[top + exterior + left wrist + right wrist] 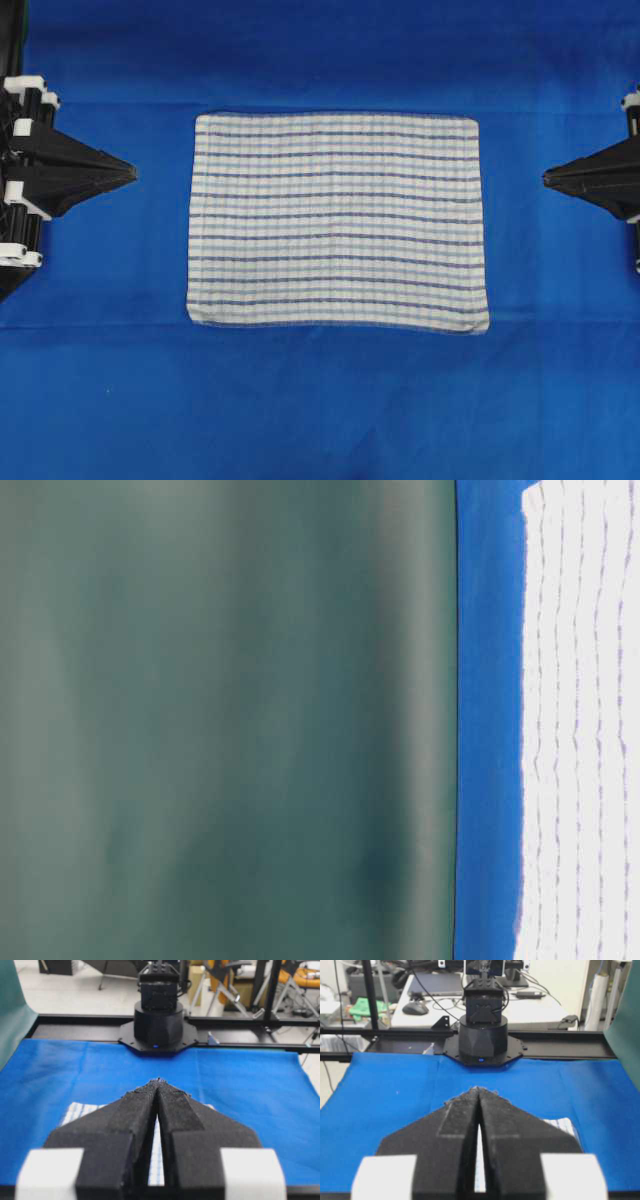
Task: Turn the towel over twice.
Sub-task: 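Move both grippers to the far corners of the checked towel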
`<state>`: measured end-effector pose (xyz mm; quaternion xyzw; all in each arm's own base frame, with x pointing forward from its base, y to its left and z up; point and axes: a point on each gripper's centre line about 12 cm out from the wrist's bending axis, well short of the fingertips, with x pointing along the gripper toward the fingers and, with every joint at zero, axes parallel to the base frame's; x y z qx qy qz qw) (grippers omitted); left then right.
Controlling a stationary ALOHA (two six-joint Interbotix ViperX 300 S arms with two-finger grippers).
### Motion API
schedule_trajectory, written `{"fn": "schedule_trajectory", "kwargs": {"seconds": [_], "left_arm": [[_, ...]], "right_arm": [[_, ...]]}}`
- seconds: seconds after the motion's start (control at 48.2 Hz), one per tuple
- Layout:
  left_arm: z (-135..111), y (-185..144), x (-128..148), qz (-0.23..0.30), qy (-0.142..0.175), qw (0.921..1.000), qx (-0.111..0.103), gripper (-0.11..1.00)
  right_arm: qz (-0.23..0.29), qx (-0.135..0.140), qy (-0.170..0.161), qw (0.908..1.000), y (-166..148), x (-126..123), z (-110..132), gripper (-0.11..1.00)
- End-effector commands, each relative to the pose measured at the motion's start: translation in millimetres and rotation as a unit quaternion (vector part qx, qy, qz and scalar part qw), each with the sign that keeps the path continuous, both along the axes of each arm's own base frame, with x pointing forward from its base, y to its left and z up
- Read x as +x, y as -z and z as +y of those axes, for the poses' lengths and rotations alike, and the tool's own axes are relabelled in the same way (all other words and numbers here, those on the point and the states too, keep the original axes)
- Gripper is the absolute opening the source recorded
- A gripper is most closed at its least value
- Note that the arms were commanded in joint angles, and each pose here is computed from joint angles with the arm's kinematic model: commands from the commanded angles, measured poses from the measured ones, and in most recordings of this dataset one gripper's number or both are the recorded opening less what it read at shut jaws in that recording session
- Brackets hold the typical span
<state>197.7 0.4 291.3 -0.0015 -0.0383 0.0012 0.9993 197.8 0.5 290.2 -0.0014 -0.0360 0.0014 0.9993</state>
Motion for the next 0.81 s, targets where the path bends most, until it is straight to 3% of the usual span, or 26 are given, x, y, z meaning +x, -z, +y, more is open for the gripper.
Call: {"fn": "schedule_trajectory", "kwargs": {"seconds": [0.0, 0.166, 0.311, 0.518, 0.622, 0.726, 0.788], "left_arm": [[1.9, -5.1, 2.8, -0.002, -0.005, 0.9999, -0.009, 0.0], [6.6, -2.0, 5.5, 0.005, -0.017, 0.9998, -0.004, 0.0], [19.2, 7.6, 10.3, 0.026, -0.047, 0.9985, -0.006, 0.0], [48.0, 30.7, 20.7, 0.078, -0.109, 0.9909, -0.016, 0.0], [62.4, 46.4, 26.4, 0.112, -0.136, 0.9841, -0.023, 0.02], [76.4, 60.6, 31.2, 0.14, -0.161, 0.9764, -0.034, 0.15], [84.3, 68.9, 34.5, 0.155, -0.173, 0.9719, -0.038, 0.31]], "right_arm": [[-0.015, 0.006, 0.009, 0.9998, -11.8, 2.8, -3.6, 0.0], [0.031, 0.026, 0.044, 0.9982, -8.3, 9.2, -18.4, 0.0], [0.071, 0.047, 0.085, 0.9927, 1.8, 16.5, -36.7, 0.0], [0.124, 0.062, 0.141, 0.9802, 25.8, 27.4, -64.7, 0.0], [0.158, 0.073, 0.174, 0.9692, 41.1, 30.2, -81.7, 0.01], [0.203, 0.088, 0.206, 0.9533, 59.1, 33.6, -100.6, 0.04], [0.227, 0.095, 0.217, 0.9446, 69.4, 36.9, -108.9, 0.19]]}}
